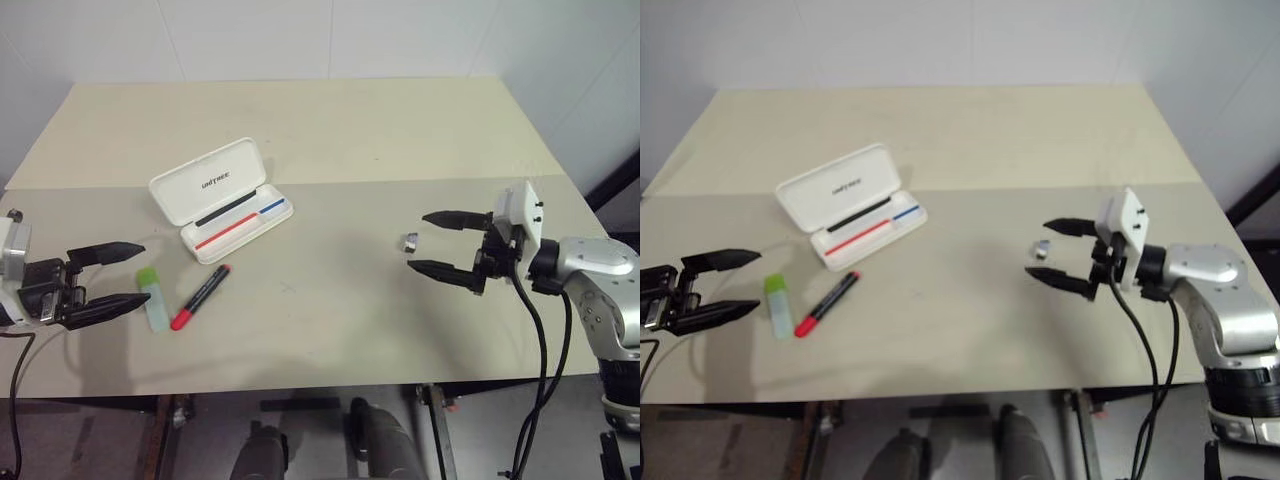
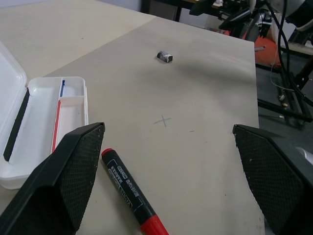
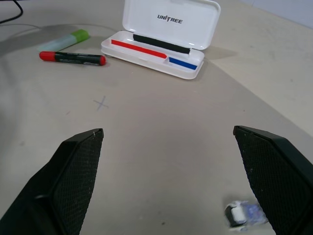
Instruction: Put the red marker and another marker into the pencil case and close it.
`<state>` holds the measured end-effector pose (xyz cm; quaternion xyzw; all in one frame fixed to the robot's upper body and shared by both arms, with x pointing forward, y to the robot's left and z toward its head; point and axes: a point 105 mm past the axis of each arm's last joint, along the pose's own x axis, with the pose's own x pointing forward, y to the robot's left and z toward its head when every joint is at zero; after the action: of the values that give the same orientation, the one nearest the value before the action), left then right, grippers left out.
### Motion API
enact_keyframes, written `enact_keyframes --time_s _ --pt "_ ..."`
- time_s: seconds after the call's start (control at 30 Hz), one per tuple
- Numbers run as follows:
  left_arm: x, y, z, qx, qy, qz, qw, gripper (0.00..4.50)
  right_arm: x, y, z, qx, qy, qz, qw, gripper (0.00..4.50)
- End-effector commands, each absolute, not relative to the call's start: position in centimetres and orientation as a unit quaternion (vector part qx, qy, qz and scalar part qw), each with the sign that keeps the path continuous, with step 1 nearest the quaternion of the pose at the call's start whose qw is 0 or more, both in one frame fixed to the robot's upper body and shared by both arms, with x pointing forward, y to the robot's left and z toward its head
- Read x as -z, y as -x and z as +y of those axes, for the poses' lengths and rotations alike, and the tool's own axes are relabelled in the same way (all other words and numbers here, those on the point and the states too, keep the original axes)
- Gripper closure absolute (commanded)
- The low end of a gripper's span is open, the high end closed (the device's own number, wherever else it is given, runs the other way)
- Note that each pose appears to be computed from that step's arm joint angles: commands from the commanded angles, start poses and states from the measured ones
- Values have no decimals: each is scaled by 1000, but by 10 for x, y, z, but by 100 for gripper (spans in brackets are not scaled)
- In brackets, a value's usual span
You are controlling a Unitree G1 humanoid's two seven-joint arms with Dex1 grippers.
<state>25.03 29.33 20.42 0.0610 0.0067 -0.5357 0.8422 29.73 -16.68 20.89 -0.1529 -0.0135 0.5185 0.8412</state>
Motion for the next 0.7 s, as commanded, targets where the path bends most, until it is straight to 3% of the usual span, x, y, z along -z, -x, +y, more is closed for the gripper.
enact_keyframes --time_s 0.03,0.43,0.7 --pt "-214 -253 297 537 -81 -6 840 3 -229 -292 -171 -504 166 -47 846 0" --pt "-216 -256 266 554 -66 -37 829 3 -238 -277 -142 -526 132 -78 836 0" --pt "-198 -283 249 497 -65 -23 865 3 -230 -268 -130 -549 101 -78 826 0"
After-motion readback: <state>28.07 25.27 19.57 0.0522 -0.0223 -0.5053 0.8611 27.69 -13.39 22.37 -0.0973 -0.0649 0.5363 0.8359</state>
